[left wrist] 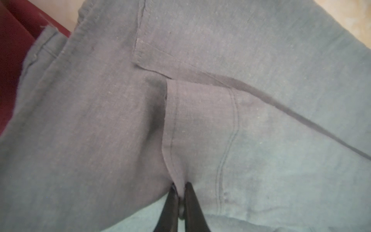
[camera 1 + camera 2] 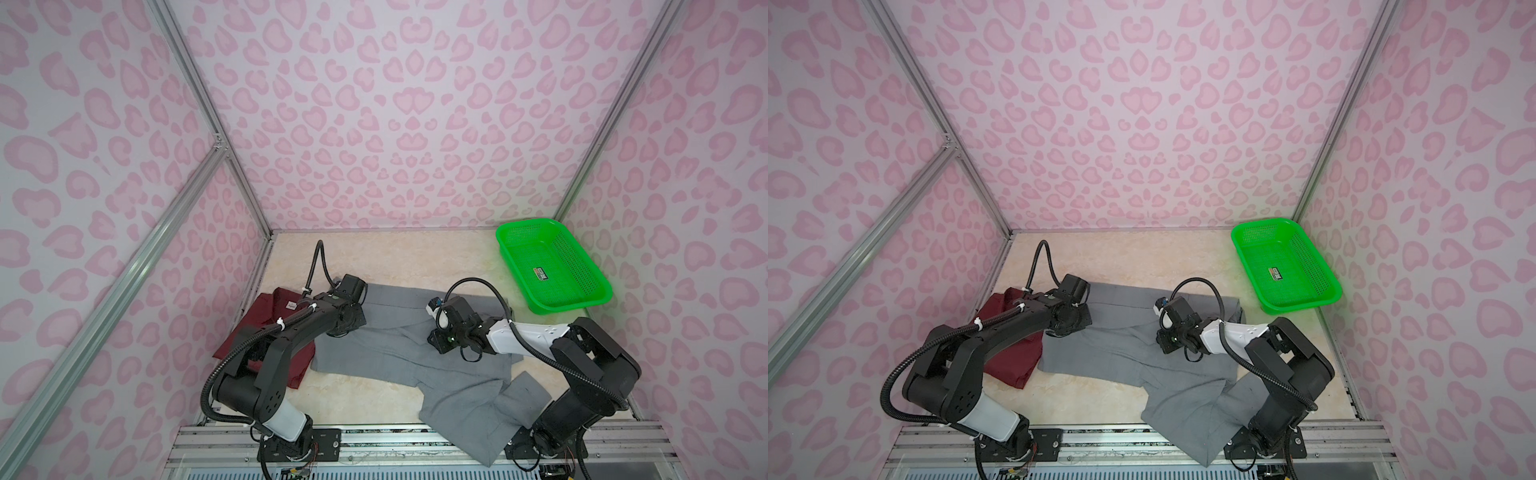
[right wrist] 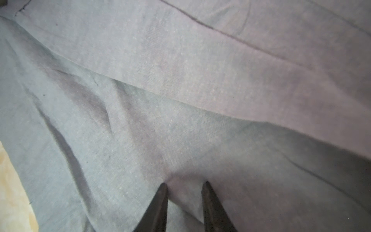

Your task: Fold and stack the long sleeve shirts

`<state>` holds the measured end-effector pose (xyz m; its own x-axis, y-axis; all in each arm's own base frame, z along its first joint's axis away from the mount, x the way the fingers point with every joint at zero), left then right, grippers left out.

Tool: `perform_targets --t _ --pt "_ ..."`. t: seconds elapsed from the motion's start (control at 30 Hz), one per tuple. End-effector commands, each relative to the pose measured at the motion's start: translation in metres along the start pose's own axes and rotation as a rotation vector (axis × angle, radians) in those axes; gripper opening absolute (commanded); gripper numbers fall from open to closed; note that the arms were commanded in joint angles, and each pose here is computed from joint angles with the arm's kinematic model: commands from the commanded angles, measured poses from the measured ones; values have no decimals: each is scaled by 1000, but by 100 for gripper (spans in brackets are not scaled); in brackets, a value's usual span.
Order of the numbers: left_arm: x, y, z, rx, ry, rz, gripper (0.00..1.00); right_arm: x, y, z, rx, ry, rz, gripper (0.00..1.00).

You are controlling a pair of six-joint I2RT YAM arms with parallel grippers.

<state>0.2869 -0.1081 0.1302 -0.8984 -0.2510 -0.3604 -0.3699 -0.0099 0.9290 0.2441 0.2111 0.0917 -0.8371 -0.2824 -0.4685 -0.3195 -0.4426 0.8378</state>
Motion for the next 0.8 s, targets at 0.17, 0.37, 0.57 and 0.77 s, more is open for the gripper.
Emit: perform_targets --t 0.17,0.37,0.57,0.77 --pt "-1 2 0 -23 -8 26 12 33 -7 -7 114 22 196 32" --pt "-1 1 -1 -24 -16 33 15 34 -9 -5 117 34 204 32" --pt "-3 -1 -2 -38 -29 40 16 35 -10 -3 115 47 206 32" --pt "-8 0 -6 -32 -32 34 16 36 -10 -3 116 51 209 32"
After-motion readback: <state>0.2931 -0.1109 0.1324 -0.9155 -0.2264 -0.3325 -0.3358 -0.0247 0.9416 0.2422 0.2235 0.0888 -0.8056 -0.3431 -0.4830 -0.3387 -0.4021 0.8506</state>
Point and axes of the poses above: each gripper's point midway between its finger pads, its own y axis back along the fingers, its own z axis along the line the jaws close on, x = y × z, the point moved 9 cm from there along y, back along the fingers, and after that the axes turned 4 degrees about -y, right-handed, at the moved point
